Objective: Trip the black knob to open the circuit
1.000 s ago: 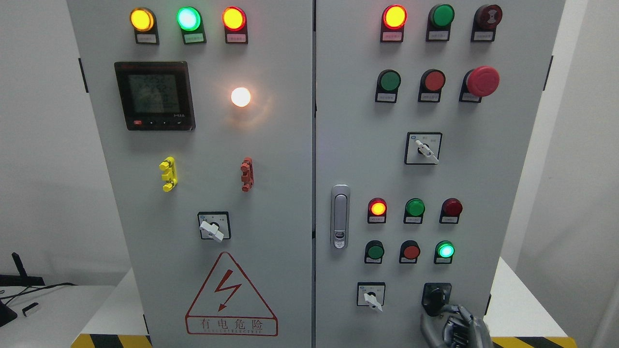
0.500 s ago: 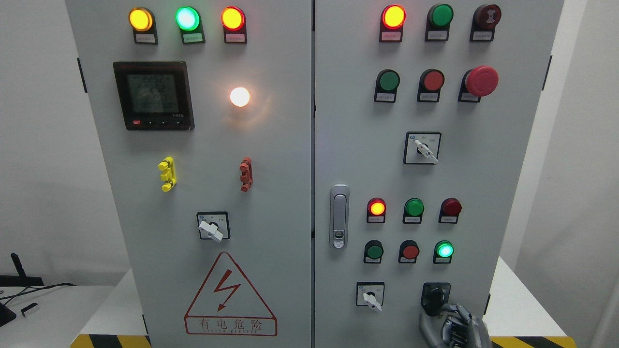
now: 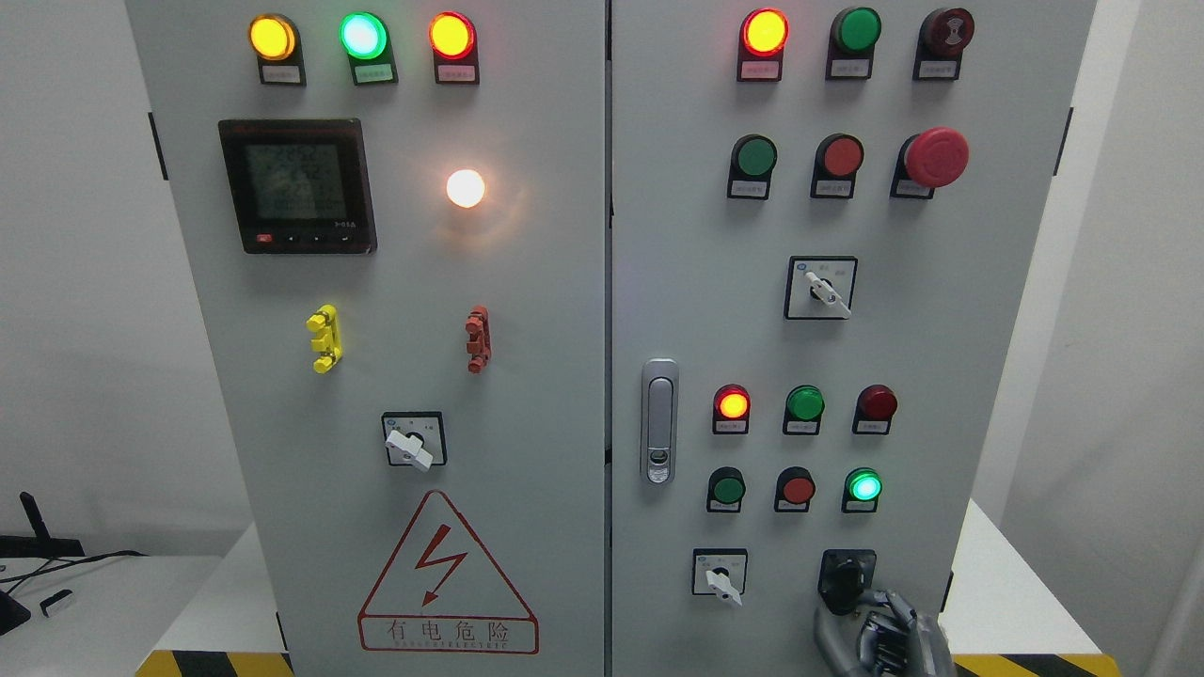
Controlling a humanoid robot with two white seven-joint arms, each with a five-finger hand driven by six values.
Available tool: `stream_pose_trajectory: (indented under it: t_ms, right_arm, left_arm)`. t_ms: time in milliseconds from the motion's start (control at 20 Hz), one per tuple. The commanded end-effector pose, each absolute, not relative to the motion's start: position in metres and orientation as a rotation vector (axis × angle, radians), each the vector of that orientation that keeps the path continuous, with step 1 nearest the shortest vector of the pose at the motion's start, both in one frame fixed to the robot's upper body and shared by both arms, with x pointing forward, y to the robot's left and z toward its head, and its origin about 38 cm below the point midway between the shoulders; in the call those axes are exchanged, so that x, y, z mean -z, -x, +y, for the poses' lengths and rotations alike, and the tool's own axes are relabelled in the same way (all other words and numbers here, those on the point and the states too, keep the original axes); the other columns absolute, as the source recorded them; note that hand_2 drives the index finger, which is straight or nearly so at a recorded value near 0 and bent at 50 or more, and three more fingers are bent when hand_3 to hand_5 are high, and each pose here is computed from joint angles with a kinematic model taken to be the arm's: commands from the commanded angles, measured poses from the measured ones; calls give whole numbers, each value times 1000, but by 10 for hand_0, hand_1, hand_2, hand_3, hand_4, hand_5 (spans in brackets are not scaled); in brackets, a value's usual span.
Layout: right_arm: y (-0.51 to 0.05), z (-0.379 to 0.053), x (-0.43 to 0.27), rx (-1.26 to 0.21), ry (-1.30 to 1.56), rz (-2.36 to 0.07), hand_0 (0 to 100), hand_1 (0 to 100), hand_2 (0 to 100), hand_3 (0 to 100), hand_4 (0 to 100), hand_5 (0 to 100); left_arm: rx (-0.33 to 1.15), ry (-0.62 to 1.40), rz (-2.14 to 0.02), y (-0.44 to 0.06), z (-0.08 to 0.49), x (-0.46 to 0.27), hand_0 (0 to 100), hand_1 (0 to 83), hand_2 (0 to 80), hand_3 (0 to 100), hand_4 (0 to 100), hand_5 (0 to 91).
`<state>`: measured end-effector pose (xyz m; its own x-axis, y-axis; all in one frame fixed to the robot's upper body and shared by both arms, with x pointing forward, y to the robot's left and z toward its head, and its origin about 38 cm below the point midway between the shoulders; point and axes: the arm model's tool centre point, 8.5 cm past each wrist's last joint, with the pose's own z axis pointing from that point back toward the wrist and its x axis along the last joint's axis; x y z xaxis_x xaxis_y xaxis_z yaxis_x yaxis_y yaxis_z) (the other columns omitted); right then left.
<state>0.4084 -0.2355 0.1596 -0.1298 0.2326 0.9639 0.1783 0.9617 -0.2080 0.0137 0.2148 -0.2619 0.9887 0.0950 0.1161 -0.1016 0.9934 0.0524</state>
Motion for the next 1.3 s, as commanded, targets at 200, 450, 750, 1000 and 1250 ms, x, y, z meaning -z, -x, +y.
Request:
stream_pose_trajectory:
  t_ms: [200,450,750,1000,1250]
  right_arm:
    - [-408,-241,-161,-34,319,-1713,380,735,485,992,1000,1000]
    - [-408,-240,-161,-35,317,-1713,381,735,487,995,1000,1000]
    - [-408,-239,-161,-33,315,-1716,382,735,489,995,1000,1000]
    - [-408,-240,-161,-34,315,-1714,383,735,489,995,1000,1000]
    - [-408,-241,-161,-30,319,-1714,383,735,489,995,1000,1000]
  left_arm:
    - [-103,-59,-114,-14,215,262,120,389,0,0,0,0]
    - [-103,-60,-114,-14,216,262,120,389,0,0,0,0]
    - [-103,-60,-114,-14,216,262,120,389,0,0,0,0]
    - [-103,-60,-114,-14,216,262,120,389,0,0,0,0]
    - [-103,-60,-114,-14,216,262,120,389,0,0,0,0]
